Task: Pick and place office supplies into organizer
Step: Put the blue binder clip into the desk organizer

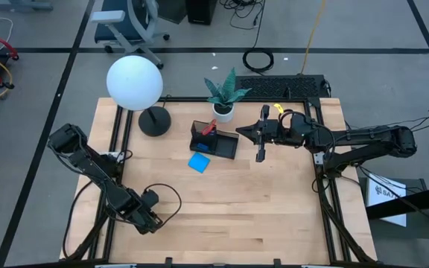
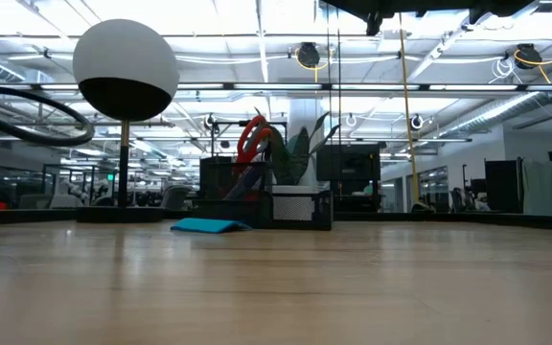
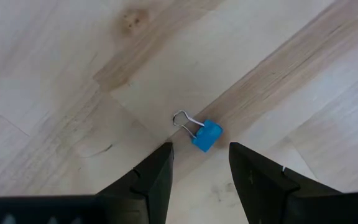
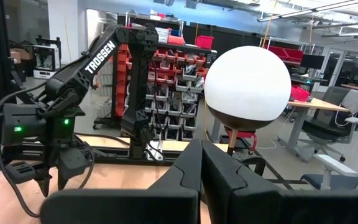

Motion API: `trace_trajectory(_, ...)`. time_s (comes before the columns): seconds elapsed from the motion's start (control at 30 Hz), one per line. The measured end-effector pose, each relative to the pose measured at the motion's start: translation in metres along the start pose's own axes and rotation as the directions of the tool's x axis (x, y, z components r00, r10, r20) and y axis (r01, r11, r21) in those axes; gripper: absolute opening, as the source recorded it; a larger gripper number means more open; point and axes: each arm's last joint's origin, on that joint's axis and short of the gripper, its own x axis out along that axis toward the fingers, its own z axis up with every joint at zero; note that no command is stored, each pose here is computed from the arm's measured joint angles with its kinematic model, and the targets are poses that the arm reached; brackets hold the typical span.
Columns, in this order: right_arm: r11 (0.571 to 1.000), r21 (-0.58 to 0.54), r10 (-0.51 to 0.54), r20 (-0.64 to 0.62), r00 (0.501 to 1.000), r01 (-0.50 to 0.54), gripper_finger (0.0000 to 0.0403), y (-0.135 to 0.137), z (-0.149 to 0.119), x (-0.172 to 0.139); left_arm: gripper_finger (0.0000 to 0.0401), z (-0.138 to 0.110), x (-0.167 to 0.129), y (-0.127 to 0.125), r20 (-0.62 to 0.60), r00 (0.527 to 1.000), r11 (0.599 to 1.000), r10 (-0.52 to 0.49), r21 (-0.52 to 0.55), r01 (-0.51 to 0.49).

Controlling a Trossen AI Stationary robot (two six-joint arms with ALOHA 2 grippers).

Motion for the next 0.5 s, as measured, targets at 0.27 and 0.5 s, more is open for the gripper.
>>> trace_trajectory(0.27,1.000,0.000,0.000,0.000,1.000,0.000,0.0000,0.0000,0.0000,0.0000,0.0168,0.0032,0.0002,-0.0007,-0.002,1.000,1.000,-0.004,0.010,0.004)
trace_trajectory(0.5,1.000,0.000,0.000,0.000,1.000,0.000,0.0000,0.0000,0.0000,0.0000,0.0168,0.0027,-0.0016,-0.0036,-0.004,1.000,0.991,-0.002,0.133,0.003)
